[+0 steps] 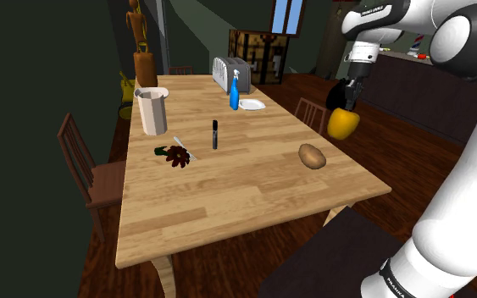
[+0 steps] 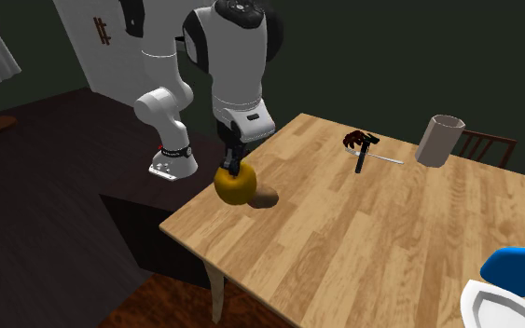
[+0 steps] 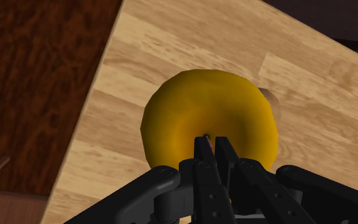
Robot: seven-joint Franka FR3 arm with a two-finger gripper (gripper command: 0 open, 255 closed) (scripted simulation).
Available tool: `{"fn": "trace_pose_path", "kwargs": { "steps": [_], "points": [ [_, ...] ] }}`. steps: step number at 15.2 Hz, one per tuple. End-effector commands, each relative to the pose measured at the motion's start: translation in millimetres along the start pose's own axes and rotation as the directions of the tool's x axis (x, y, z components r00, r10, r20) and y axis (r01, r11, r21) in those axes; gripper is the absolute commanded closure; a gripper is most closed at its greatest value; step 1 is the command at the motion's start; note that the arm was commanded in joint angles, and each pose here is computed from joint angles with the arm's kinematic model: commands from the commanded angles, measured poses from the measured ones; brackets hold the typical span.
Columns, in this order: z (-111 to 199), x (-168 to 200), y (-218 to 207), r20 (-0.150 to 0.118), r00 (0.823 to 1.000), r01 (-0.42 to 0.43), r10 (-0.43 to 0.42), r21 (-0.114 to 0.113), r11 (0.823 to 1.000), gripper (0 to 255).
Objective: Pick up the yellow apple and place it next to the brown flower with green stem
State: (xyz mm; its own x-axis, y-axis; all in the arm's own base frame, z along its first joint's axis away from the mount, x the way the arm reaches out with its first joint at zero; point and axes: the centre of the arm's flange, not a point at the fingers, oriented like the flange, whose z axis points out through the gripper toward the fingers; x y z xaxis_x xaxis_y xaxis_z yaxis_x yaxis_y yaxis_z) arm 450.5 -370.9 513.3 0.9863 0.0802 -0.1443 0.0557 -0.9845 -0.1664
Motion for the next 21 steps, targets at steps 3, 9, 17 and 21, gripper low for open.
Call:
{"fn": "trace_pose_path", "kwargs": {
  "steps": [3, 9, 17, 21],
  "points": [
    [-20.2, -3.0, -4.0, 0.000, 1.000, 0.000, 0.000, 0.000, 1.000, 255],
    [-51.1, -7.6, -9.3, 0.000, 1.000, 0.000, 0.000, 0.000, 1.000, 255],
    [-74.8, -4.9, -39.2, 0.000, 1.000, 0.000, 0.000, 0.000, 1.000, 255],
    [-68.3, 8.6, -89.8, 0.000, 1.000, 0.000, 0.000, 0.000, 1.000, 255]
  ]
}}
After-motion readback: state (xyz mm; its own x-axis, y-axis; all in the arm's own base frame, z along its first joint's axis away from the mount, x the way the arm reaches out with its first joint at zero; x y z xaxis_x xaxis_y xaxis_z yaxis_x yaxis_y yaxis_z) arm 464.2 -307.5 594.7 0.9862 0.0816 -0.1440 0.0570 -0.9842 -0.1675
